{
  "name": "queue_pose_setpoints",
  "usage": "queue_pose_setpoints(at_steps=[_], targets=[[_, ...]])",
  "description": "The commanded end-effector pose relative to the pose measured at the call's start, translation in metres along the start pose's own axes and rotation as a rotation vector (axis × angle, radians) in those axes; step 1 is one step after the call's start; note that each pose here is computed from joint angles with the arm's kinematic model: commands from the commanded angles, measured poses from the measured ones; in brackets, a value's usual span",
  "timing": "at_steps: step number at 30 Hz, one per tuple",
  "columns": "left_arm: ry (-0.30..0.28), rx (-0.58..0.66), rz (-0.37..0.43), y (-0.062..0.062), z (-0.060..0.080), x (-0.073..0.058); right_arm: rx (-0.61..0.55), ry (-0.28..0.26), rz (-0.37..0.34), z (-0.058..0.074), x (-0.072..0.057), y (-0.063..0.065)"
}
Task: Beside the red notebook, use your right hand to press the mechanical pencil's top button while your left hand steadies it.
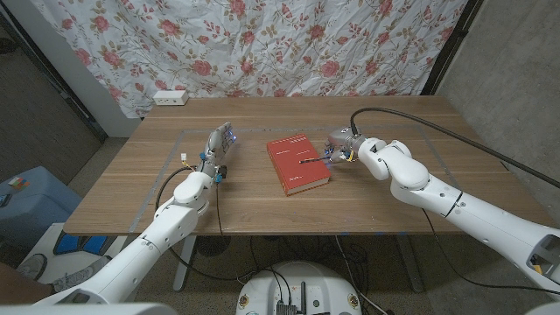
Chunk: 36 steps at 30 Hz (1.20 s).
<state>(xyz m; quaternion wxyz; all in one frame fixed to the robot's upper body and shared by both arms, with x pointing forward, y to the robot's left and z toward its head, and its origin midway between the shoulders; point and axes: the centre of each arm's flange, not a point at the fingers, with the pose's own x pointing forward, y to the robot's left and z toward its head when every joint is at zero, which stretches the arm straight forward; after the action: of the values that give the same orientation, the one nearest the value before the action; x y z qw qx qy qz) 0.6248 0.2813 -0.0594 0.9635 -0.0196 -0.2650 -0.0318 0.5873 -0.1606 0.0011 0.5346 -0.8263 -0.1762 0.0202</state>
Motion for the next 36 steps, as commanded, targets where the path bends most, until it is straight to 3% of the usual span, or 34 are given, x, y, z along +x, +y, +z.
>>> queue_pose_setpoints(at_steps=[1,18,36], targets=[[0.004,-0.003,-0.002,0.0016,-0.0010,0.0059,0.000,-0.011,-0.042,-0.0006,0.0016,-0.0011],[-0.011,-0.022,0.010,0.0028,-0.0009,0.0096,-0.011,-0.026,-0.051,-0.0011,0.0075,-0.0014],[-0.006,-0.023,0.006,0.0056,0.0016,0.0089,-0.016,-0.031,-0.095,-0.0021,0.0050,0.0045]])
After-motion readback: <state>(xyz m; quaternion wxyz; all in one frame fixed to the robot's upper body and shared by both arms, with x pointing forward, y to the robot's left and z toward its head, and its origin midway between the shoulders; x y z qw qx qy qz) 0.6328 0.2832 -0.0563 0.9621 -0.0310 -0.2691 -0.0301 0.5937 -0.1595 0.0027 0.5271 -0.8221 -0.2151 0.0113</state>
